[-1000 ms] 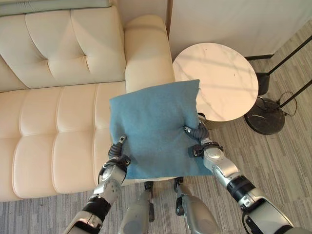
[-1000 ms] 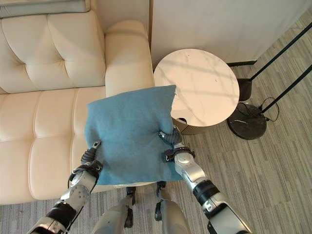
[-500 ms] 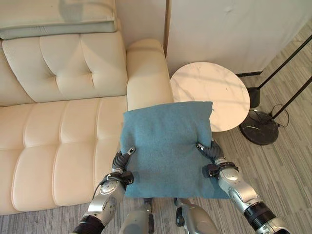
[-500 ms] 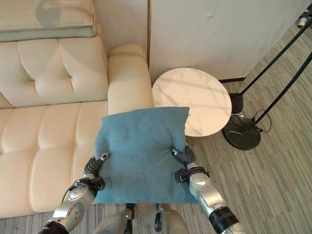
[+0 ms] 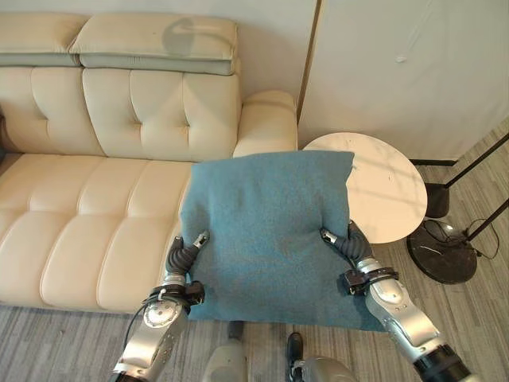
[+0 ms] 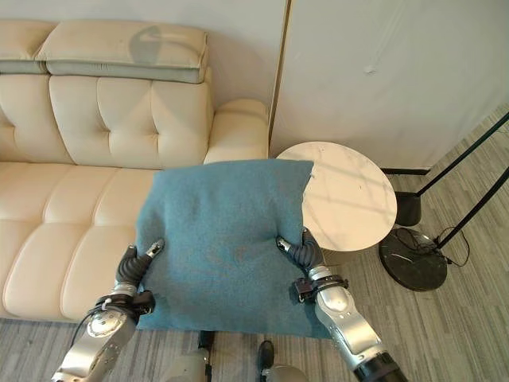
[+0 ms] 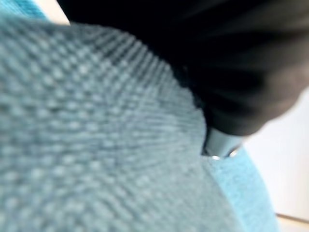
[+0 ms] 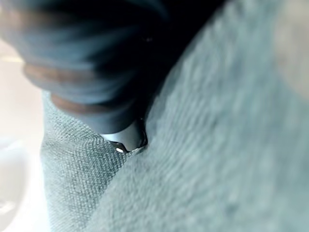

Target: Pick up all the scattered cushions and arrange them neatly on the sofa.

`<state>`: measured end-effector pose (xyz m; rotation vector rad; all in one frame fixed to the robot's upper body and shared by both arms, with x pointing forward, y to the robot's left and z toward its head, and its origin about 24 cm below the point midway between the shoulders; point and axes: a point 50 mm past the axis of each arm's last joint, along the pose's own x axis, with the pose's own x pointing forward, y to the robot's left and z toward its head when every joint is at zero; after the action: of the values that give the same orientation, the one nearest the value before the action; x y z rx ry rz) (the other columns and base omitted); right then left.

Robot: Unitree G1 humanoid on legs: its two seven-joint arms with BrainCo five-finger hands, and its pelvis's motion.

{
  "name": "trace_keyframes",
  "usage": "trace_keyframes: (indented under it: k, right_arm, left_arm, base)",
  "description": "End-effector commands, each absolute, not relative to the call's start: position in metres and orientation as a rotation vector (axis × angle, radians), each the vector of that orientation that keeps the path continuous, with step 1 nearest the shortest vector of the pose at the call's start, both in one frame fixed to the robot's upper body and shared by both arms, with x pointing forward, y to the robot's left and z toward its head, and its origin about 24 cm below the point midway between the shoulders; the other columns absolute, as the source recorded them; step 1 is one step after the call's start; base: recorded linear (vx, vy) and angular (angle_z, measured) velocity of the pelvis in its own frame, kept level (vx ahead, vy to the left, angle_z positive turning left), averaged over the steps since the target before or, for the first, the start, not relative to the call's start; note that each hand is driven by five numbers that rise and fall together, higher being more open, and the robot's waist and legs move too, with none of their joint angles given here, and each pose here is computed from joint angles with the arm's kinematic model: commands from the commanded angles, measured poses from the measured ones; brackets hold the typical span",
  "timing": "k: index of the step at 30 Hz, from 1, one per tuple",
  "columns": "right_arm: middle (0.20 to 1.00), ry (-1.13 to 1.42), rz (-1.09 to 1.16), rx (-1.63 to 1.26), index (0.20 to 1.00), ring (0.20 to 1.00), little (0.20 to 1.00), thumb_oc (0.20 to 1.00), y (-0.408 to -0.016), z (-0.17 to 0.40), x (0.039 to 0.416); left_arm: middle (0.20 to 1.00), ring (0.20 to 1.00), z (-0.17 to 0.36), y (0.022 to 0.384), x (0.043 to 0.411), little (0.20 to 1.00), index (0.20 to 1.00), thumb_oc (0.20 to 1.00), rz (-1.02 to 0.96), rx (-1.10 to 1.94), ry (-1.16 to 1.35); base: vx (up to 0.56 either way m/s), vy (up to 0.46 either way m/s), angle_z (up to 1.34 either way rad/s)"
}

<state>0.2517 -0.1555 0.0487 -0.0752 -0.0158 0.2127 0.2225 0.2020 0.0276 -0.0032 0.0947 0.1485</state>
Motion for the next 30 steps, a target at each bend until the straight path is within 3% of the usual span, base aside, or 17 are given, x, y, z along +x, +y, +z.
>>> trace_keyframes:
  k: [1,13,19,30]
  right_arm:
    - [0.2,-0.326,0.41,0.05,0.2,0.2,0.2,0.2,-0.117,0.104,0.243]
    - [0.2,-0.226,0.438,0.059,0.2,0.2,0.2,0.2,-0.118,0.089,0.234]
    - [0.2,-0.185,0.374,0.039,0.2,0.2,0.2,0.2,-0.126,0.08,0.237]
    - [0.2,-0.107,0.383,0.03,0.2,0.2,0.2,0.2,-0.12,0.063,0.234]
  left_arm:
    - [0.2,0.2,0.087,0.173,0.232,0.2,0.2,0.2,-0.033,-0.03,-0.237]
    - [0.2,0.2,0.072,0.171,0.222,0.2,0.2,0.2,-0.063,-0.091,-0.143]
    - [0.2,0.2,0.056,0.165,0.223,0.2,0.2,0.2,-0.083,-0.093,-0.059]
    - [0.2,0.2,0.05,0.175,0.218,0.2,0.2,0.2,-0.074,-0.044,-0.028]
  base:
    - [-0.22,-0.13,0.64]
    - [-0.17,-0.043,0.9]
    - [-0.06,0.253,0.91]
    - [-0.03,0.267,0.03]
